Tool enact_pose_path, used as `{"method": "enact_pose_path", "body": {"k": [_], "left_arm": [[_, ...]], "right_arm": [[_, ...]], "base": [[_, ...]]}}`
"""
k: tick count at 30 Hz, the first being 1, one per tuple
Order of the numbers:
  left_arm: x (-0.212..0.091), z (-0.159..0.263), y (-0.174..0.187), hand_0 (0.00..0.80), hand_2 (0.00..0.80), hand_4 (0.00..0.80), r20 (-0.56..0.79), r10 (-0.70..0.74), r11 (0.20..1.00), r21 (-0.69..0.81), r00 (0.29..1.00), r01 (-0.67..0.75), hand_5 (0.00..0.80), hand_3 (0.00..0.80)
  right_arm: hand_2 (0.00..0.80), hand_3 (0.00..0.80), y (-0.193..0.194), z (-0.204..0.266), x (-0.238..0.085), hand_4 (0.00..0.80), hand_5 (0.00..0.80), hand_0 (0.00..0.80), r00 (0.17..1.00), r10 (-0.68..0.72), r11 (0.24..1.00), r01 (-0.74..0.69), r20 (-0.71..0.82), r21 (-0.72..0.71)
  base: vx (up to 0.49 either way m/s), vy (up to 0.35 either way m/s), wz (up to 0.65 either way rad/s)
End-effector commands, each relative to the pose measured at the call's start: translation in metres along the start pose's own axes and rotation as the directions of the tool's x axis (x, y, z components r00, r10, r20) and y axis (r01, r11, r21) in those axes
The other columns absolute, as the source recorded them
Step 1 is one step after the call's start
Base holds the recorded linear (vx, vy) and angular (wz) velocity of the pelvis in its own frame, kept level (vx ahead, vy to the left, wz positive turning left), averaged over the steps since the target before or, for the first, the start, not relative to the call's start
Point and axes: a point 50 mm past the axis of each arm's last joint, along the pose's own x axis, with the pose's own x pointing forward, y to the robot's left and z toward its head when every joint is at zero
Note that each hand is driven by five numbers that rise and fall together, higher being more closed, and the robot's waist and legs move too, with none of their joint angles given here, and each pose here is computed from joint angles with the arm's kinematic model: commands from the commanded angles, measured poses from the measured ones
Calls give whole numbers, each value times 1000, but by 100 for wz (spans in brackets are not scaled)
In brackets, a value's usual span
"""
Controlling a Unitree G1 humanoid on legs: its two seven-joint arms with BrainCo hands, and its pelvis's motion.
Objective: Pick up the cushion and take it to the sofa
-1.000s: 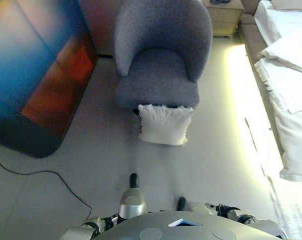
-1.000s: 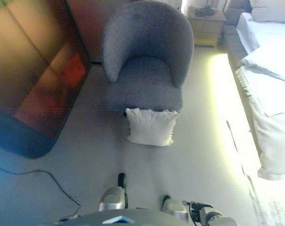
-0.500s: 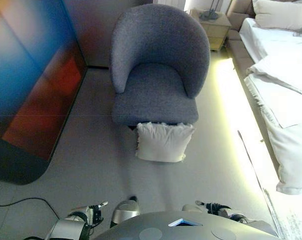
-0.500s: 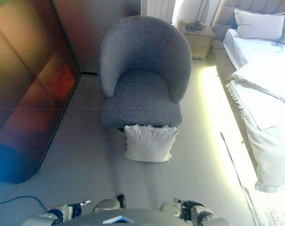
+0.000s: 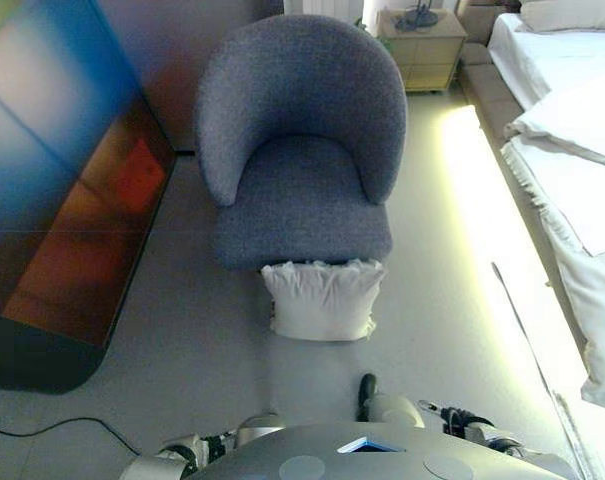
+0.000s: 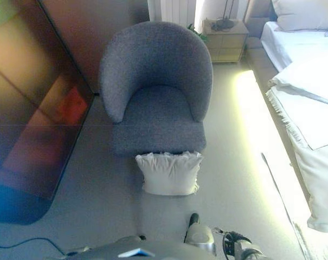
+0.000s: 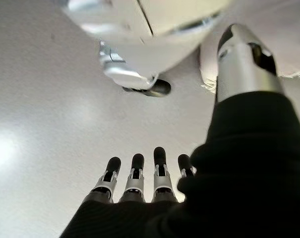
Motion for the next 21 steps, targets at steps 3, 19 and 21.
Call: {"method": "enact_pose_path", "body": {"k": [3,19,21], "left_arm": [[2,-2,31,0,0,0,-14,104,994,17,994,-104,0,0],[2,1,19,0,0,0,18,53,998,19,998,-53,0,0],[2,-2,19,0,0,0,4,52,998,27,999,-52,0,0]], "right_arm": [[0,0,20,-2,0,0,0,0,999,40,999,-40,-9,-29],[0,0,10,25,-1,0,0,0,1000,17,999,-17,11,-50],[0,0,9,20,0,0,0,0,1000,19,999,-19,2,-49]], "base": [[313,-257,5],[251,-156,0],[324,54,9]]}}
